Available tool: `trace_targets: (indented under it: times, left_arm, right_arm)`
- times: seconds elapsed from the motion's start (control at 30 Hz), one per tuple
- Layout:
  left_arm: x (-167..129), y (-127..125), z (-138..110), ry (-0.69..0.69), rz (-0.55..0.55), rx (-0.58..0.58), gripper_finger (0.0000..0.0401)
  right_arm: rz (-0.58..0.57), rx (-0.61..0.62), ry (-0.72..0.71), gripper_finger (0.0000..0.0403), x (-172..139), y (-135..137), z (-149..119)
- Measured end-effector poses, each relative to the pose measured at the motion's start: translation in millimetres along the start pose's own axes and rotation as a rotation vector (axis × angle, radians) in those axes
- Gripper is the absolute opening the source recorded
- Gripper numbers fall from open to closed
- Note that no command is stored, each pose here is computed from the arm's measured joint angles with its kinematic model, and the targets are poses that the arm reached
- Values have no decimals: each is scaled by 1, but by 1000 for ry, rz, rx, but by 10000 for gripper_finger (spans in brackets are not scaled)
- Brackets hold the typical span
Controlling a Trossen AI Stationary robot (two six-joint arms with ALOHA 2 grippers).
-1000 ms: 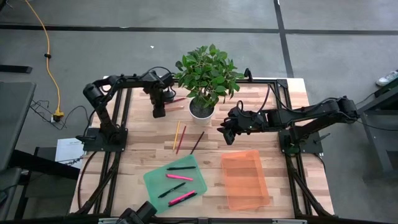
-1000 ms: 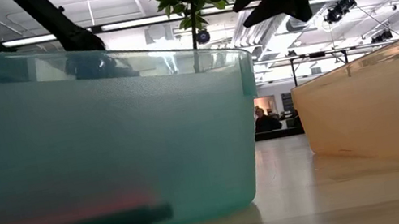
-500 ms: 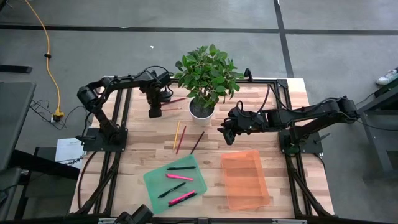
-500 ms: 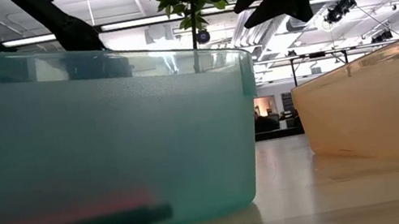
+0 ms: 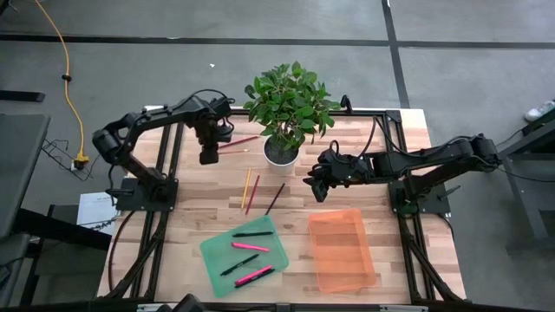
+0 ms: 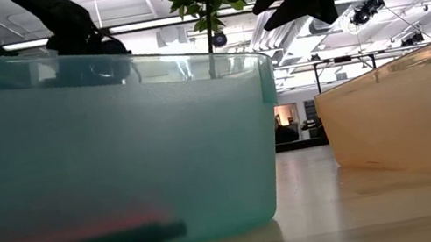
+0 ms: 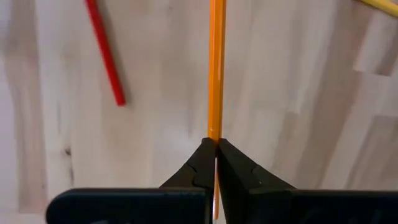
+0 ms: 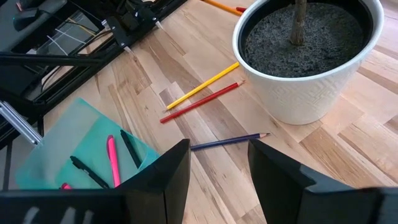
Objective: Sort pens & pencils
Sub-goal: Put the orange pencil into the orange bin
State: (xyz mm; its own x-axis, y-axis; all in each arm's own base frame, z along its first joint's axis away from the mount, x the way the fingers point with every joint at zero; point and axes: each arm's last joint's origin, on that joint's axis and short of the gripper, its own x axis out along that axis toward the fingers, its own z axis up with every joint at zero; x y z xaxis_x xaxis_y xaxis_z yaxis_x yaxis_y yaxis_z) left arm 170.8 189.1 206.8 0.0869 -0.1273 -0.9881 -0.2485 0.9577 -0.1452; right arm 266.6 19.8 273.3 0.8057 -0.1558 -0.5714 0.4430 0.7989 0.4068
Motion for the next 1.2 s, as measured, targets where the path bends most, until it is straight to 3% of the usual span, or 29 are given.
trace_targets:
  times: [0.37,0.6,0.9,1.2]
  left_arm:
    - [-27,-62,-5,-12,-38,130,0]
    - [-48,-109,-13,-117,-14,163,0]
    - [-74,-152,-24,-375,-39,131,0]
    - [-89,-185,-14,-640,-89,173,0]
  right_arm:
    - [24,-7,18,154,0,1,0]
    - [92,-2,14,154,-1,6,1]
    - [207,20,-53,154,-5,22,3]
    - [296,44,-228,154,-15,46,5]
